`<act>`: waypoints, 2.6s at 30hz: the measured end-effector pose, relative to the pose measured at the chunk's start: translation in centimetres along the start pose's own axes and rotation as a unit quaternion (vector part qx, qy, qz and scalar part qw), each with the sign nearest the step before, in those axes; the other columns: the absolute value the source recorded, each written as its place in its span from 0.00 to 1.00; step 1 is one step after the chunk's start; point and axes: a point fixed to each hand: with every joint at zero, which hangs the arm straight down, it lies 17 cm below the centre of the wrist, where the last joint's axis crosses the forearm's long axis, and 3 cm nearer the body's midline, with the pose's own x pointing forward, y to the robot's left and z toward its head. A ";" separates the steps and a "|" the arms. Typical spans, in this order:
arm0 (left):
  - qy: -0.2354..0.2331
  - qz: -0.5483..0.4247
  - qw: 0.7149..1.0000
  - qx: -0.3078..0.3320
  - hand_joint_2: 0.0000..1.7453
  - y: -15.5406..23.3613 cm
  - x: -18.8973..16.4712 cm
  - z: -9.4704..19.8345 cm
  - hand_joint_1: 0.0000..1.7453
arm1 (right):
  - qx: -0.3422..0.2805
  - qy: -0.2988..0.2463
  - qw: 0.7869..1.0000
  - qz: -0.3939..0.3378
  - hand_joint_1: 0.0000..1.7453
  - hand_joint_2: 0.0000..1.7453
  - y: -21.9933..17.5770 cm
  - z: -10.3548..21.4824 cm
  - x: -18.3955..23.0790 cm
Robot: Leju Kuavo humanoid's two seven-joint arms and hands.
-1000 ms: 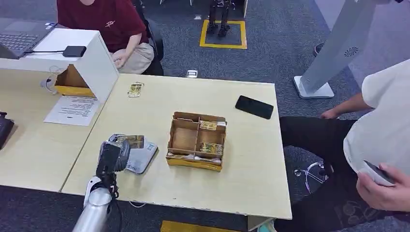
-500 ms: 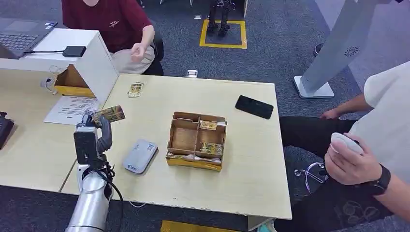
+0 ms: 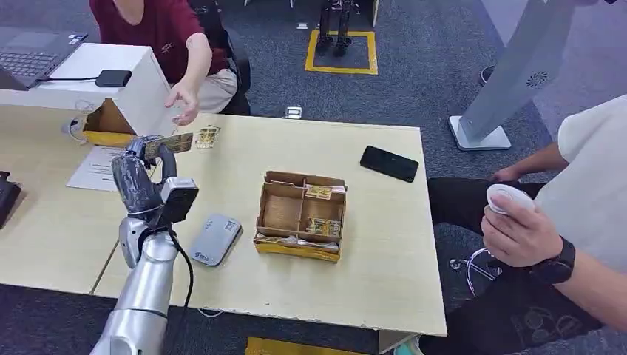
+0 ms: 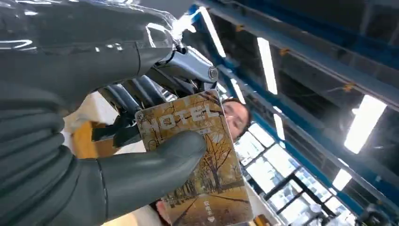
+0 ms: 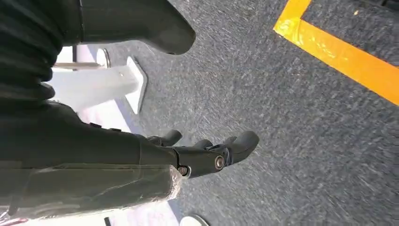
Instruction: Pass the card to the sensor for recognition and then transmit it.
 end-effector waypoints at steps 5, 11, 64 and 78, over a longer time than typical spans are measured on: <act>0.007 -0.010 1.000 0.004 1.00 -0.2 -0.5 -0.5 1.00 | 0.001 -0.002 1.000 0.001 0.00 1.00 0.2 0.1 0.3; -0.001 -0.035 0.999 -0.004 1.00 -0.5 -0.4 -0.7 1.00 | 0.002 -0.003 1.000 0.002 0.00 1.00 0.2 0.1 0.4; 0.160 0.263 0.949 -0.061 1.00 -4.7 -3.8 2.7 0.00 | 0.002 0.009 1.000 -0.029 0.00 1.00 1.0 0.2 -0.9; -0.173 0.199 0.927 -0.268 1.00 -4.0 19.1 16.0 0.00 | 0.004 0.031 0.997 -0.064 0.00 1.00 1.7 0.4 -2.6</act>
